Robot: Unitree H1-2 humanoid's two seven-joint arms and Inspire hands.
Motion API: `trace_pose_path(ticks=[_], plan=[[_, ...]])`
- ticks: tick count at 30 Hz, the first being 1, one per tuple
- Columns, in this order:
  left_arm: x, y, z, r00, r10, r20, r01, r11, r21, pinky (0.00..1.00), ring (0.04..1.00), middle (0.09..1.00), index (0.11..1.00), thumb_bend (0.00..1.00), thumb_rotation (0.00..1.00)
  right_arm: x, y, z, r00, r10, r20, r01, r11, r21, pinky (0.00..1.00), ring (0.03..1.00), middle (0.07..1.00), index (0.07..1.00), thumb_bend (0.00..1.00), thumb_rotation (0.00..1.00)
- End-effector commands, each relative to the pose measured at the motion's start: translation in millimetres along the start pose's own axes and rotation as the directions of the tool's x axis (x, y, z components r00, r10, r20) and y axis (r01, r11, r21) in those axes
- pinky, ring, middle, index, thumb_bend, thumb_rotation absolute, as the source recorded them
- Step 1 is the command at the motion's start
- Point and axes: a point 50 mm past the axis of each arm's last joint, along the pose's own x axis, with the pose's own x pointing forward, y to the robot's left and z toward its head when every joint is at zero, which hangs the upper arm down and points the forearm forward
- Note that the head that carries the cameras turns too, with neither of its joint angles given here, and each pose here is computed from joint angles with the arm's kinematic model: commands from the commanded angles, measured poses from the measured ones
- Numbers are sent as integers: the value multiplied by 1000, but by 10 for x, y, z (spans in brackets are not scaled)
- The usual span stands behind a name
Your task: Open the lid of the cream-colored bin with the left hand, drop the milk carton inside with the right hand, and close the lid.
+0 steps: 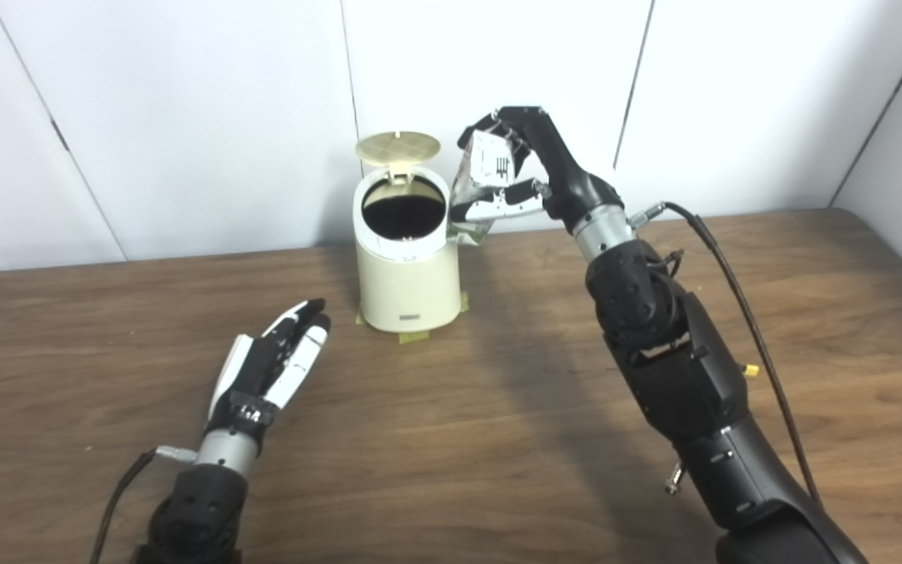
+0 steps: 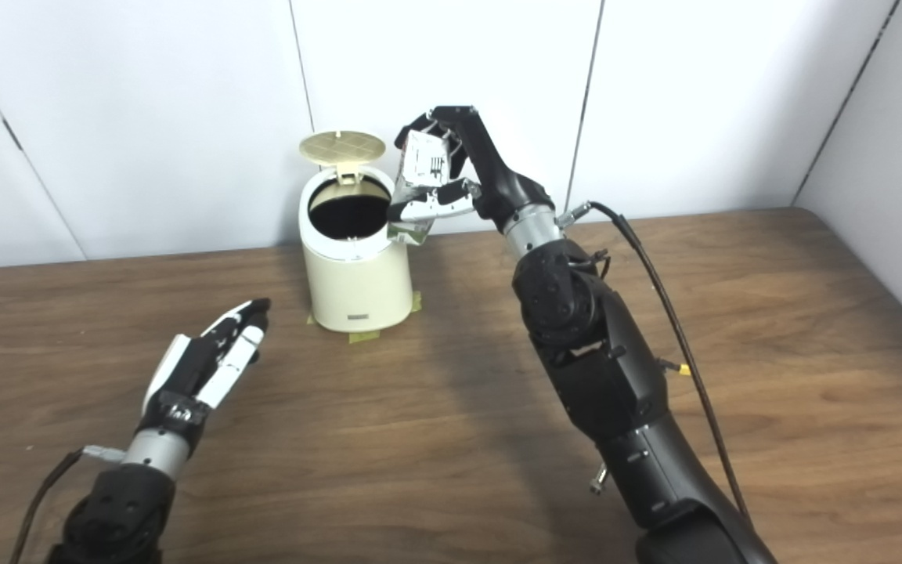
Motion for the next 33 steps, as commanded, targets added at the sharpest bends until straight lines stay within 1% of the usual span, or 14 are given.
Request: trace_pose_path(ticks=[1, 4, 10, 15, 17, 20, 21, 23, 27, 33], plan=[[50, -13, 136, 997, 27, 77, -28, 999, 15, 833, 906, 920, 885, 487, 852, 273, -180, 326, 988, -92, 127, 90, 996, 18, 332, 381, 491, 515, 517, 0], [50, -59, 128, 996, 23, 82, -24, 1000, 18, 858, 914, 921, 890, 493, 870, 376, -123, 326, 988, -93, 121, 90, 996, 27, 335, 380, 493, 513, 517, 0], [46, -87, 125, 996, 30, 80, -31, 1000, 6, 880, 924, 926, 890, 485, 864, 506, -50, 382, 991, -92, 99, 85, 994, 68, 365, 392, 494, 503, 518, 0], [32, -95, 127, 996, 34, 78, -35, 999, 6, 870, 924, 934, 898, 492, 868, 573, 68, 442, 992, -68, 107, 58, 994, 94, 368, 393, 496, 504, 518, 0], [24, -100, 132, 996, 35, 79, -35, 999, 1, 876, 929, 937, 902, 492, 875, 595, 114, 457, 992, -59, 112, 49, 995, 89, 368, 395, 499, 502, 518, 0], [12, -99, 139, 996, 36, 82, -36, 999, -5, 858, 924, 937, 902, 492, 869, 634, 197, 472, 992, -39, 117, 30, 996, 79, 376, 403, 505, 495, 518, 0], [7, -99, 142, 996, 36, 81, -36, 999, -6, 873, 930, 939, 903, 494, 871, 647, 220, 471, 992, -36, 120, 27, 997, 75, 374, 402, 506, 496, 518, 0], [1, -95, 143, 996, 38, 80, -37, 999, -6, 879, 933, 942, 906, 495, 871, 671, 261, 469, 992, -33, 122, 24, 997, 75, 372, 401, 507, 495, 518, 0], [-12, -86, 150, 996, 43, 79, -43, 999, -6, 859, 926, 941, 909, 495, 865, 706, 332, 476, 992, -30, 124, 21, 997, 78, 383, 406, 509, 489, 518, 0], [-41, -84, 177, 996, 38, 78, -37, 999, -11, 852, 927, 946, 917, 483, 855, 729, 383, 483, 992, -41, 122, 30, 995, 92, 384, 406, 509, 490, 518, 0]])
